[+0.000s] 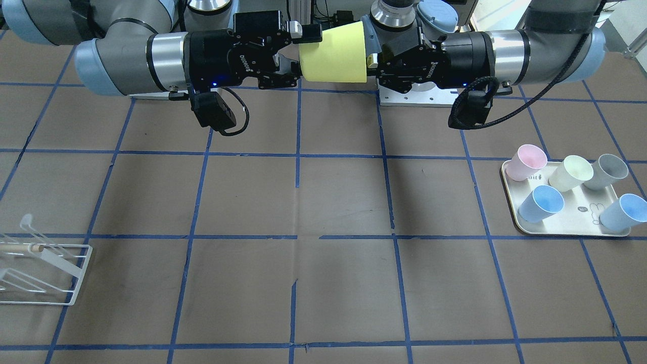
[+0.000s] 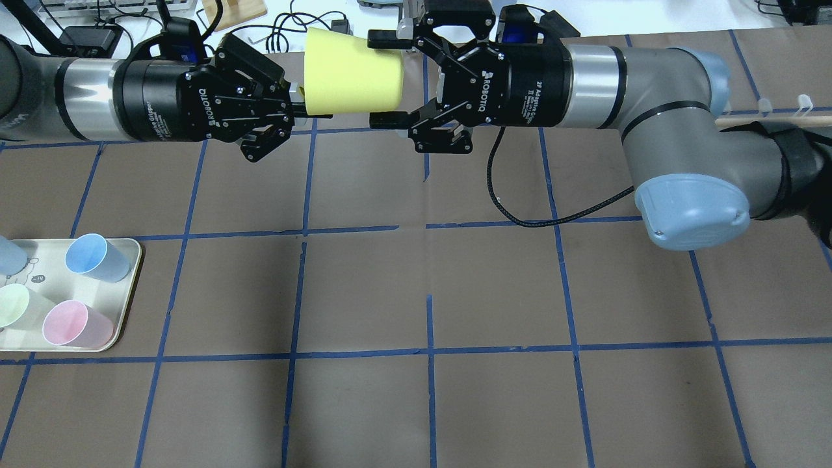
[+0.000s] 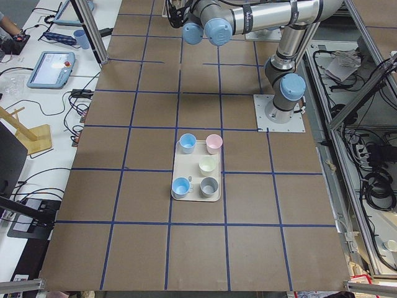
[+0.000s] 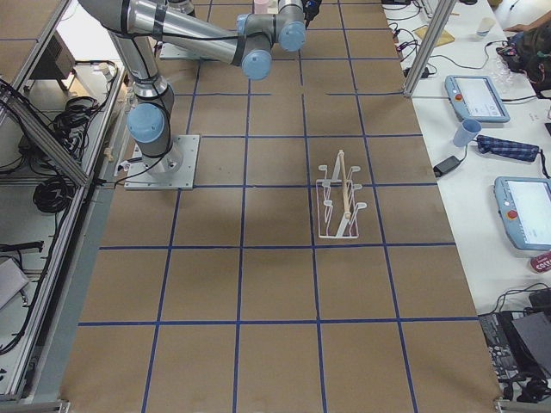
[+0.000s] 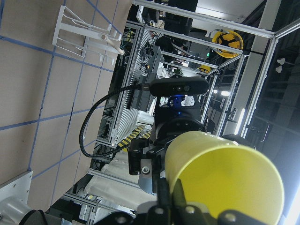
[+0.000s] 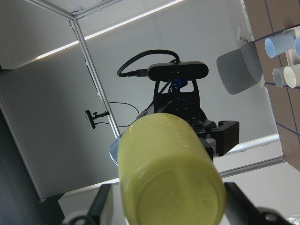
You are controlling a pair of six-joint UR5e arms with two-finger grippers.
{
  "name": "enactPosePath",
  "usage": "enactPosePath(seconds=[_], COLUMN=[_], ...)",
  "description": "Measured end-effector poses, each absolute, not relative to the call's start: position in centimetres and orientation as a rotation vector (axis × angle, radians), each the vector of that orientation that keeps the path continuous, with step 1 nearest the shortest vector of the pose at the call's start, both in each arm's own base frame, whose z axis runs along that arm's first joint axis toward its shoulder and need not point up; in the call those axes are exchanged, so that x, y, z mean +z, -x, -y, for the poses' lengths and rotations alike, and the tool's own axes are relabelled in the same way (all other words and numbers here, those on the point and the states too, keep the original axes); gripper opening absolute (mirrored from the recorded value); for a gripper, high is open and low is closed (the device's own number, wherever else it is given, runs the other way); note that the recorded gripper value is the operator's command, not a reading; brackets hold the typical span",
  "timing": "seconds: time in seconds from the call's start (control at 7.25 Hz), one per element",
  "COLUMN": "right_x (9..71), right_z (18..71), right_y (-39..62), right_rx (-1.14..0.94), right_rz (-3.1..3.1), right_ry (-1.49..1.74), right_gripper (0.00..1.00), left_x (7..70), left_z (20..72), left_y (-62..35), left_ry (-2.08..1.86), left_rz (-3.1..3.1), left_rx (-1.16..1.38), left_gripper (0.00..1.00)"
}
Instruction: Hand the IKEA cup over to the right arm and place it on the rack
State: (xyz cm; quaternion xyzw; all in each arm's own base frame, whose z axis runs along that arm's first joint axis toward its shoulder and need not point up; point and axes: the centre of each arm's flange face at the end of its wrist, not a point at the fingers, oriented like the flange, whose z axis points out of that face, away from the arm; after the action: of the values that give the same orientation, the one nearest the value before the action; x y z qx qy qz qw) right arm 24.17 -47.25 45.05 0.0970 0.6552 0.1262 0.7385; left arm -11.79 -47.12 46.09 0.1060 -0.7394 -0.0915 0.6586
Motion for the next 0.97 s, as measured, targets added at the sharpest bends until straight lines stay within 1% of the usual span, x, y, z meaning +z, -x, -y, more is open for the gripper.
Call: enactPosePath(seconds=[0.28,0.41,0.55,0.97], right_x=[45.07,45.08,45.12,45.16], right_z=[47.28,47.29,47.28,47.27], right_y=[-24.11,-24.11,-24.1,-24.11], right_rx=[0.288,0.291,0.291,0.309], right_rz=[-1.434,-1.432,-1.43,-1.426], right_ry=[-0.224,-0.226,-0.226,-0.241], right_gripper=[0.51,0.44,0.41,0.41], left_x=[46.08,46.12,46.16,46.27], left_z=[47.13,47.13,47.1,47.26], left_y=[11.78,11.78,11.79,11.74], left_ry=[-0.242,-0.242,-0.241,-0.275], left_rz=[1.673,1.673,1.674,1.672], left_rx=[-0.208,-0.207,-0.208,-0.241], left_gripper=[0.0,0.3,0.99,1.0])
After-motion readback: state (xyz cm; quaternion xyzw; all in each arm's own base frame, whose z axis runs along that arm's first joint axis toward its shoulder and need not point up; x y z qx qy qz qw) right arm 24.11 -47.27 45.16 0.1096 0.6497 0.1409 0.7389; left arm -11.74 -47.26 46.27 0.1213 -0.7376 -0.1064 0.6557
